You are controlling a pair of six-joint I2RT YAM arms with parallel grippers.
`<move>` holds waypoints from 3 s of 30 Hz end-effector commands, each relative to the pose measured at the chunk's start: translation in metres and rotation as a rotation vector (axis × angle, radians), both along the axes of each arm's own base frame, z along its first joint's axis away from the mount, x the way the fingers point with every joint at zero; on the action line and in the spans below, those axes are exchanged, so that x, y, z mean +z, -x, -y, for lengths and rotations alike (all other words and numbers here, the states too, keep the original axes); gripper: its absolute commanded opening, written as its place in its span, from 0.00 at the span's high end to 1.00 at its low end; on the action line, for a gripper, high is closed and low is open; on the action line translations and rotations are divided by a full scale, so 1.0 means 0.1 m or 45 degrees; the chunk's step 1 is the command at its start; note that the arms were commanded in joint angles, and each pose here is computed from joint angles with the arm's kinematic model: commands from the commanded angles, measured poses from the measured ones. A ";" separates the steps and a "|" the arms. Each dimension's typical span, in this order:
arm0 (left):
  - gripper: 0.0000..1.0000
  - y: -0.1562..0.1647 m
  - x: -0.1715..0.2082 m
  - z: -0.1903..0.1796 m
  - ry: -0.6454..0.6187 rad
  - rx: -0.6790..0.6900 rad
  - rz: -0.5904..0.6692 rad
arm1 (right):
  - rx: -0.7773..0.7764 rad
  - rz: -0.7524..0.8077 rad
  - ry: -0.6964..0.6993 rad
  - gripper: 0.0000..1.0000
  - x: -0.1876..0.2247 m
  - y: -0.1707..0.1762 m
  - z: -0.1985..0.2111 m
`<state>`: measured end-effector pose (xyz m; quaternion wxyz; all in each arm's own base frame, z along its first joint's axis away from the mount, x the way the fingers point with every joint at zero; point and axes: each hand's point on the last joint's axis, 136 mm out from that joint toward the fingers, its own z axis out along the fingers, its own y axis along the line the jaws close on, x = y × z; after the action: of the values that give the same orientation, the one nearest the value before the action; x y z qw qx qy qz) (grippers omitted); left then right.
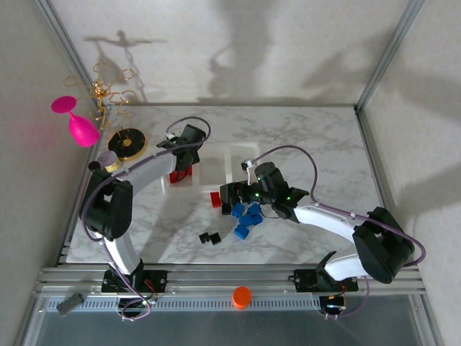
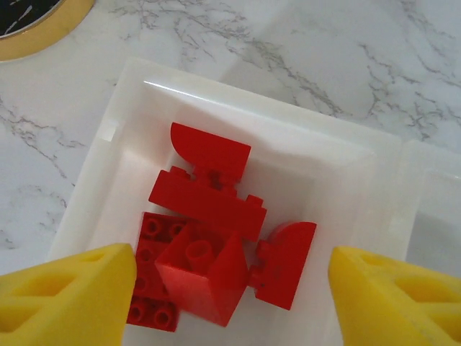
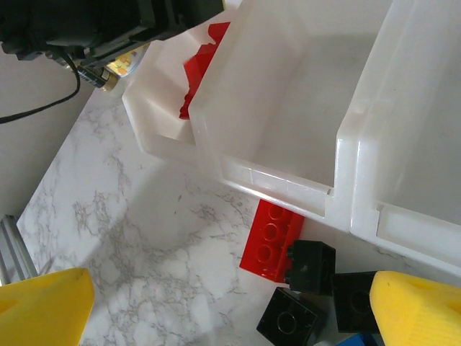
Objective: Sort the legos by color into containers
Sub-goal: Place the lego in the container, then pick up the lego from the center of the table.
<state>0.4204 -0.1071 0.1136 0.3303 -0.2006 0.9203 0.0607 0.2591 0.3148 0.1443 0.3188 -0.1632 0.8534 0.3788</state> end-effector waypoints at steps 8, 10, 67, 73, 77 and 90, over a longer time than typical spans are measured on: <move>0.27 0.33 0.49 0.09 0.119 -0.014 0.114 | 0.005 0.035 0.032 0.01 0.14 -0.03 0.04; 0.26 0.46 0.50 0.18 0.153 -0.044 0.115 | -0.001 0.013 0.047 0.01 0.10 -0.04 0.07; 0.37 1.28 -0.82 1.14 0.109 -0.272 -0.147 | -0.353 -0.036 0.052 0.01 -0.12 -0.11 0.90; 0.45 1.41 -0.88 1.02 0.096 -0.290 -0.178 | -0.348 -0.042 0.043 0.01 -0.14 -0.11 0.88; 0.49 1.40 -0.86 1.02 0.098 -0.312 -0.173 | -0.339 -0.051 0.032 0.01 -0.14 -0.12 0.85; 0.51 1.24 -0.93 1.08 0.052 -0.386 -0.197 | -0.354 -0.041 0.050 0.01 -0.14 -0.11 0.90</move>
<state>0.2906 -0.2107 0.0184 0.2592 -0.0780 0.9626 0.0083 0.2704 0.2302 0.1319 0.3485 -0.0513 0.8795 0.3200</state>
